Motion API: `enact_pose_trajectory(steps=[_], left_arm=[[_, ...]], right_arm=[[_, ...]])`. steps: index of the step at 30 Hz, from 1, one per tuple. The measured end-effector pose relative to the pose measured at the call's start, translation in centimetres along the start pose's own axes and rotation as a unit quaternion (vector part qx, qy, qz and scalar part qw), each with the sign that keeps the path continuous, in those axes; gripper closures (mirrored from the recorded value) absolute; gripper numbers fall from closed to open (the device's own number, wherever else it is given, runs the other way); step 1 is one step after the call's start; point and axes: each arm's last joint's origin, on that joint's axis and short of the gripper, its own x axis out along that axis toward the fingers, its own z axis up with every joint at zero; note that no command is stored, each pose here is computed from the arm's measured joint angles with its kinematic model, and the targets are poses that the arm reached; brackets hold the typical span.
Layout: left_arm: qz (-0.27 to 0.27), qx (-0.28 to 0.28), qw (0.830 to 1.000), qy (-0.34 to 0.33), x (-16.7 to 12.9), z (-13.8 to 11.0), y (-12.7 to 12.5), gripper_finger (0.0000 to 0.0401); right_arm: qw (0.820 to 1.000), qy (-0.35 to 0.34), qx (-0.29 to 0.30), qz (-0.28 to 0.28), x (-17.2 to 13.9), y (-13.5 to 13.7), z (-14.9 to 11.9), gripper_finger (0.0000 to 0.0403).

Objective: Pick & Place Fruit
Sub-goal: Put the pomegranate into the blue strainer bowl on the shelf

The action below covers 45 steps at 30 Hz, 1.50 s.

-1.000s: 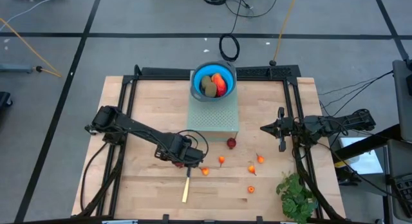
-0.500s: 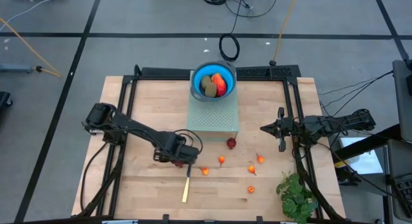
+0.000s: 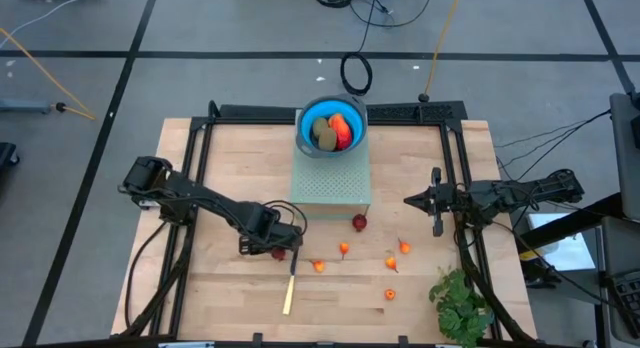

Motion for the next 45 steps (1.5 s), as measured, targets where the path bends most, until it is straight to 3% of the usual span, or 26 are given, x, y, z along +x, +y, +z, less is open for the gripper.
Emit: enact_pose_trajectory(steps=[11,35,45], left_arm=[[0.008,-0.034,0.999,-0.005,0.8,-0.1,-0.1,0.0066],[0.033,-0.047,0.998,-0.012,2.6,-0.1,0.2,0.0066],[0.019,-0.052,0.998,-0.006,3.3,-0.4,0.6,0.0066]], right_arm=[[1.0,0.0,0.0,0.0,0.0,0.0,0.0,0.0403],[1.0,0.001,0.0,0.0,0.0,0.0,0.0,0.0403],[1.0,0.0,-0.001,0.0,0.0,0.0,0.0,0.0403]])
